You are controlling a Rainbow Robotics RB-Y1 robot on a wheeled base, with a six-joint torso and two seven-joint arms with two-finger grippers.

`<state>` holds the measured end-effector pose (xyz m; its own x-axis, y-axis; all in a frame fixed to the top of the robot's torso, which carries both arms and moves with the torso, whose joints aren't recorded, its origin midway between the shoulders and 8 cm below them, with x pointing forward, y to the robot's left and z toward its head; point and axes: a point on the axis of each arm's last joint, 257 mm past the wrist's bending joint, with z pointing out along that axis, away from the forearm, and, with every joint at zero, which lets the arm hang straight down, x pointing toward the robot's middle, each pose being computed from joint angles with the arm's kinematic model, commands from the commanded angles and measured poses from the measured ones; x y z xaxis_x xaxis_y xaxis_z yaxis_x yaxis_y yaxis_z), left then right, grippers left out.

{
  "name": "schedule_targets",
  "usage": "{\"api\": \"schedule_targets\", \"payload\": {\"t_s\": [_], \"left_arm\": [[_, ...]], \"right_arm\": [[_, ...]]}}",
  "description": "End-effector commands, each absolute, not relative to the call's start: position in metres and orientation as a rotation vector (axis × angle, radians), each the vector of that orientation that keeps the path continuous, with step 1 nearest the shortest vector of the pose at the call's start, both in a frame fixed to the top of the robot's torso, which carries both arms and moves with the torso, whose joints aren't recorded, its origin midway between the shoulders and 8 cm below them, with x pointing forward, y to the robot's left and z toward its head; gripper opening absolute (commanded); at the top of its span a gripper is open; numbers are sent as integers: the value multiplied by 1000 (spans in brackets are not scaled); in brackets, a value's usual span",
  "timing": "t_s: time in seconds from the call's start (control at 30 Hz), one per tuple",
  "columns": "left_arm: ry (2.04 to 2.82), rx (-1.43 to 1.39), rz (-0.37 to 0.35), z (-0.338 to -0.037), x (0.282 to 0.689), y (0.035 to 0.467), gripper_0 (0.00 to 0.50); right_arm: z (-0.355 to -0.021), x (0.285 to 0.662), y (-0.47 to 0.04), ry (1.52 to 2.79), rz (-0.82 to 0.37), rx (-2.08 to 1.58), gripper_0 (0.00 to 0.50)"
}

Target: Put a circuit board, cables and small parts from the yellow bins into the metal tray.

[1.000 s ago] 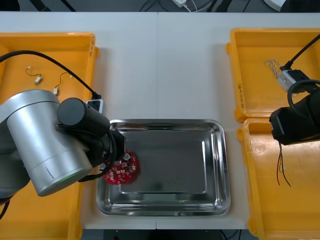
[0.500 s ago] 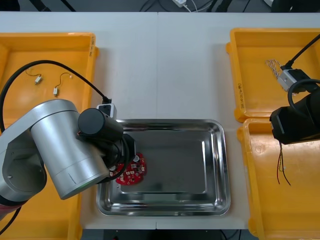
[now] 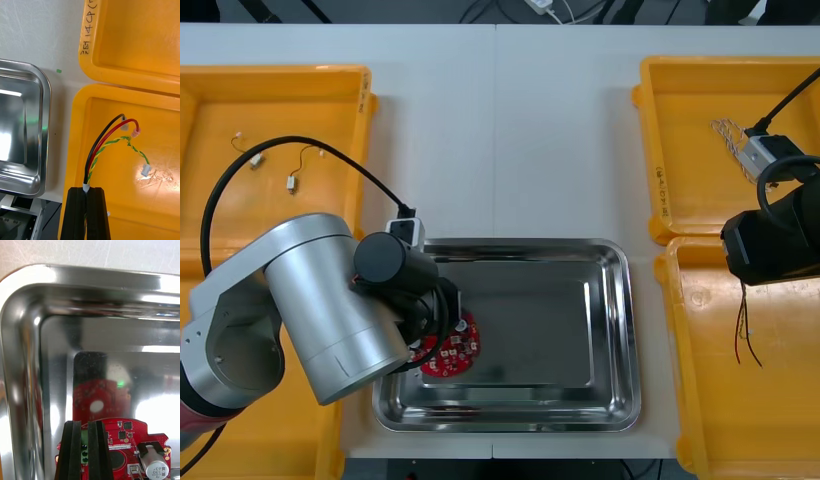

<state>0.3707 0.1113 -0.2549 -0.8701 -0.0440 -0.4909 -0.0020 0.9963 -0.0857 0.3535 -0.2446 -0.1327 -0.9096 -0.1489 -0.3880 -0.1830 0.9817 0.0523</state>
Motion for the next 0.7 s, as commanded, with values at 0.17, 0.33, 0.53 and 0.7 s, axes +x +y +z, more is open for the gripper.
{"api": "schedule_targets", "payload": {"t_s": [0.17,0.33,0.53,0.7], "left_arm": [[2640,-122,-187,-270,354,94,3],[2639,-120,-179,-276,350,94,3],[2648,-129,-179,-280,347,95,3],[2647,-127,-175,-283,345,96,2]], "right_arm": [[-122,356,-240,2693,92,-315,0],[-122,357,-241,2692,91,-309,0],[-122,357,-241,2693,91,-307,0],[-122,357,-241,2695,91,-304,0]]}}
